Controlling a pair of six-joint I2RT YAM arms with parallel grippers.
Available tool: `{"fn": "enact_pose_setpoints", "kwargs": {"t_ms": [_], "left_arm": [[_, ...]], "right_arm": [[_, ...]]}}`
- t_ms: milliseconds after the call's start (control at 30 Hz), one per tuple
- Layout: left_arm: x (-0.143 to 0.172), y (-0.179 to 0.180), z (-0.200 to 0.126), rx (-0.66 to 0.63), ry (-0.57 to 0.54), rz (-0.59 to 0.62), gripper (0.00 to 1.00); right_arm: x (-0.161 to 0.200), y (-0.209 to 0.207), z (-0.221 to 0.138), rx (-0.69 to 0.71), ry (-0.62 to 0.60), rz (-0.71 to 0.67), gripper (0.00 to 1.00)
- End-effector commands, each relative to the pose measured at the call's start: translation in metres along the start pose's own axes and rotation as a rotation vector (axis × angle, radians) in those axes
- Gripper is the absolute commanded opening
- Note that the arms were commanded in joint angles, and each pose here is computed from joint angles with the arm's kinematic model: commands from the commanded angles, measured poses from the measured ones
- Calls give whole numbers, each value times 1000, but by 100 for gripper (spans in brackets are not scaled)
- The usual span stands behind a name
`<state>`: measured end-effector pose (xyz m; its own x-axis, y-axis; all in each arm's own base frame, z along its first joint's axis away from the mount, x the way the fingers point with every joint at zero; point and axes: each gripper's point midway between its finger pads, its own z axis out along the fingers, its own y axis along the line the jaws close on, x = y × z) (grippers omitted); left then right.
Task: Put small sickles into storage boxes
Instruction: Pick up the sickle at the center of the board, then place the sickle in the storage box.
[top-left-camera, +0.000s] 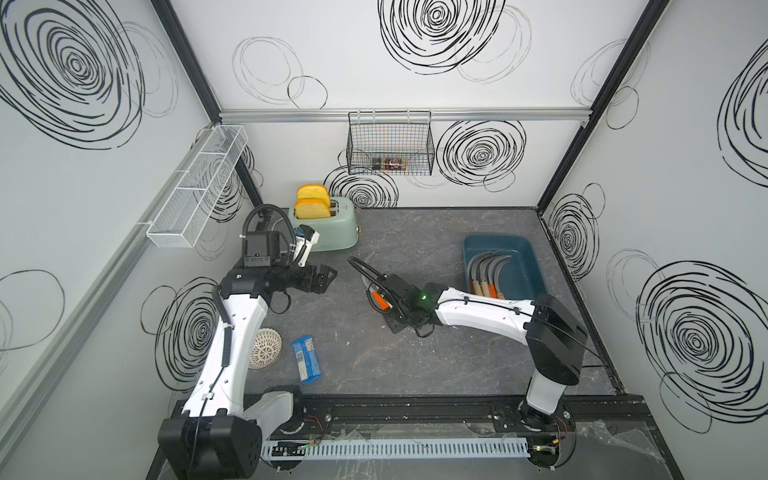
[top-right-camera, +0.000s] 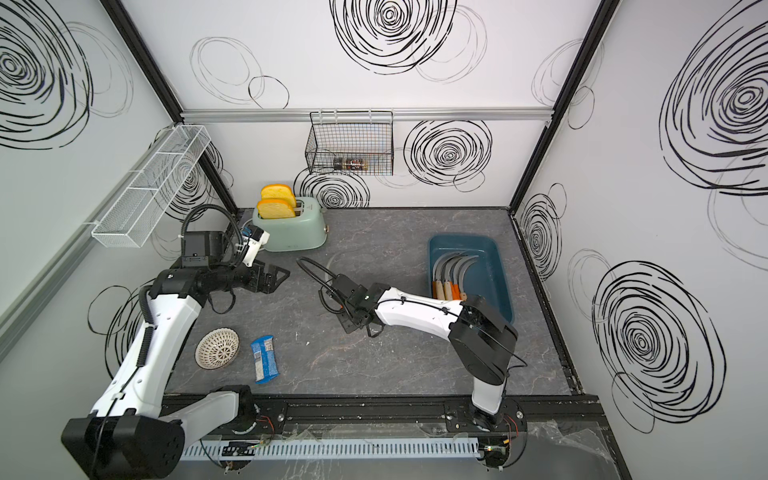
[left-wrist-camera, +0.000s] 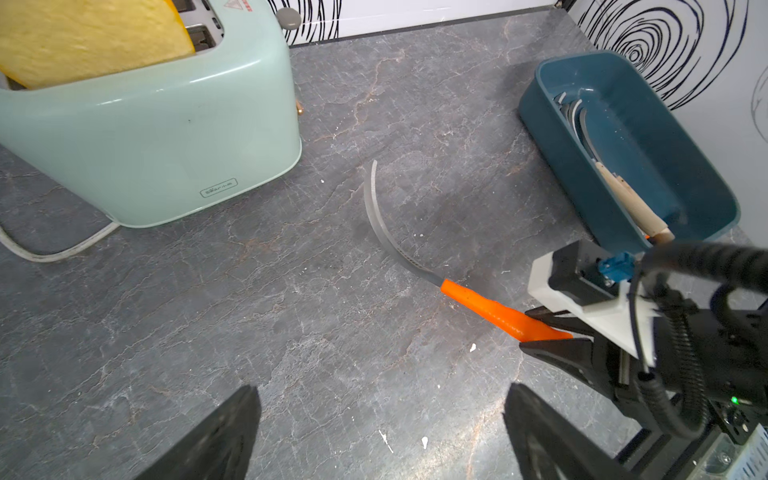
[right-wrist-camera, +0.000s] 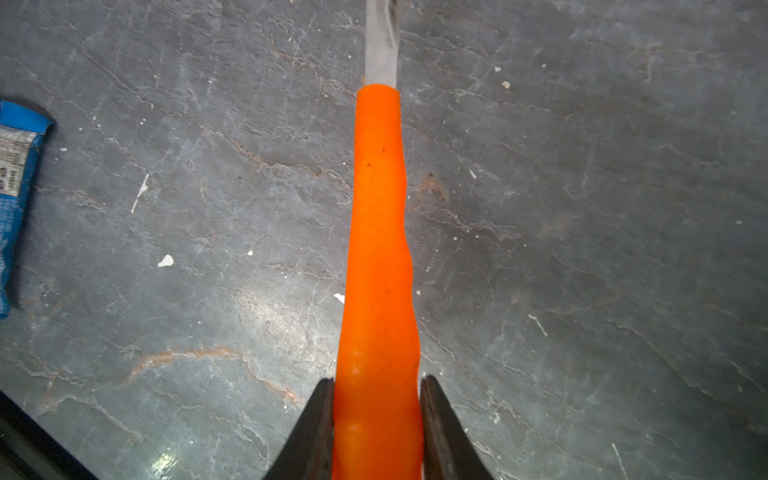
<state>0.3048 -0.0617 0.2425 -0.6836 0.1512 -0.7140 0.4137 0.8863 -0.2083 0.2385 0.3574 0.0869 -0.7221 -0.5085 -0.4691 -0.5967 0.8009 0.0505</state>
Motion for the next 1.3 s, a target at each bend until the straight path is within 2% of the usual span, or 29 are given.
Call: {"fn": "enact_pose_setpoints", "kwargs": {"t_ms": [0,667,1033,1267], "left_arm": [[-11,-2,2,-10,-30,10,96],[-16,-12,7,1,-29,43,96],[-26,-47,21,63,-7,157,96],[-35,-75,36,121,7,216,96]], "right_arm": [[-4,-8,-10,15,-28,4,0],[-5,-58,-24,98,-57,63,0],[-11,-111,-71,151,-128,160,0],[5,-152,-98,192,-147,253,0]]}}
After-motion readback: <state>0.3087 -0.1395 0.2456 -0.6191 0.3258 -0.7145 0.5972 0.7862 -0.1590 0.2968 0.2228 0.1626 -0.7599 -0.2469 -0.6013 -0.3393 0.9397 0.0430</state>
